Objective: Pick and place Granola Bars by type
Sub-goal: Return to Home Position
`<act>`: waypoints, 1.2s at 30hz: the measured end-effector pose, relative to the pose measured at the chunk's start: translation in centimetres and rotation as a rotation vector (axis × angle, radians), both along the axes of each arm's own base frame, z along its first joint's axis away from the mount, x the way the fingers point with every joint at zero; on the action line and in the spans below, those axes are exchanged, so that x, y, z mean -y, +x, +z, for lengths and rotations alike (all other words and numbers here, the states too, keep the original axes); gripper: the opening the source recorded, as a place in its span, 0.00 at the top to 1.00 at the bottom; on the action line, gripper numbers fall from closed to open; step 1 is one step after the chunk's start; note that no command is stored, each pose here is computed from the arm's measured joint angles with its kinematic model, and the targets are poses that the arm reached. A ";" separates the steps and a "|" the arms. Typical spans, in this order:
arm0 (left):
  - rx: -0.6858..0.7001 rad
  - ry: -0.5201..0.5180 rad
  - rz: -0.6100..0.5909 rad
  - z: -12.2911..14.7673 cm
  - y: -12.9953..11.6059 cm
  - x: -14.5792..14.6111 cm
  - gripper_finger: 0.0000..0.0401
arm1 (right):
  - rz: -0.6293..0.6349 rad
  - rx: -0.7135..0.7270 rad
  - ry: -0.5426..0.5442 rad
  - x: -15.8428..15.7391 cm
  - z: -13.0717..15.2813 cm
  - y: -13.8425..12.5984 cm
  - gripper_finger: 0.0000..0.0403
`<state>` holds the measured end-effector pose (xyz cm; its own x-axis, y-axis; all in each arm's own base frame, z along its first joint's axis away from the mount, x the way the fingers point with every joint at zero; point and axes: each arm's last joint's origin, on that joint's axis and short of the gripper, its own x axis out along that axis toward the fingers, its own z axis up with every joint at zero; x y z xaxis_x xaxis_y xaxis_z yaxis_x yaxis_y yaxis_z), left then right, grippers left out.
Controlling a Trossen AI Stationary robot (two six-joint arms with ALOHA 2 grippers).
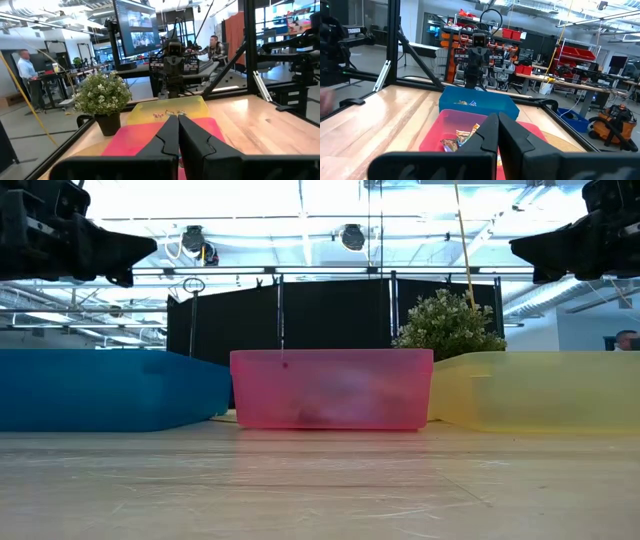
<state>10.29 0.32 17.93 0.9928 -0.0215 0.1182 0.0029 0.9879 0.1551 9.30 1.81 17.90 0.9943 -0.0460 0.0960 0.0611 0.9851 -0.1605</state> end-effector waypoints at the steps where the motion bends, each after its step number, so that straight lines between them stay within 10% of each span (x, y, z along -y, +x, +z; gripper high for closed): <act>1: 0.000 0.003 0.000 0.0 0.0 0.0 0.95 | 0.000 0.000 -0.001 0.0 0.0 0.0 1.00; 36: 0.001 0.004 0.001 0.0 0.0 0.0 0.83 | 0.000 -0.001 -0.003 0.0 0.0 0.0 1.00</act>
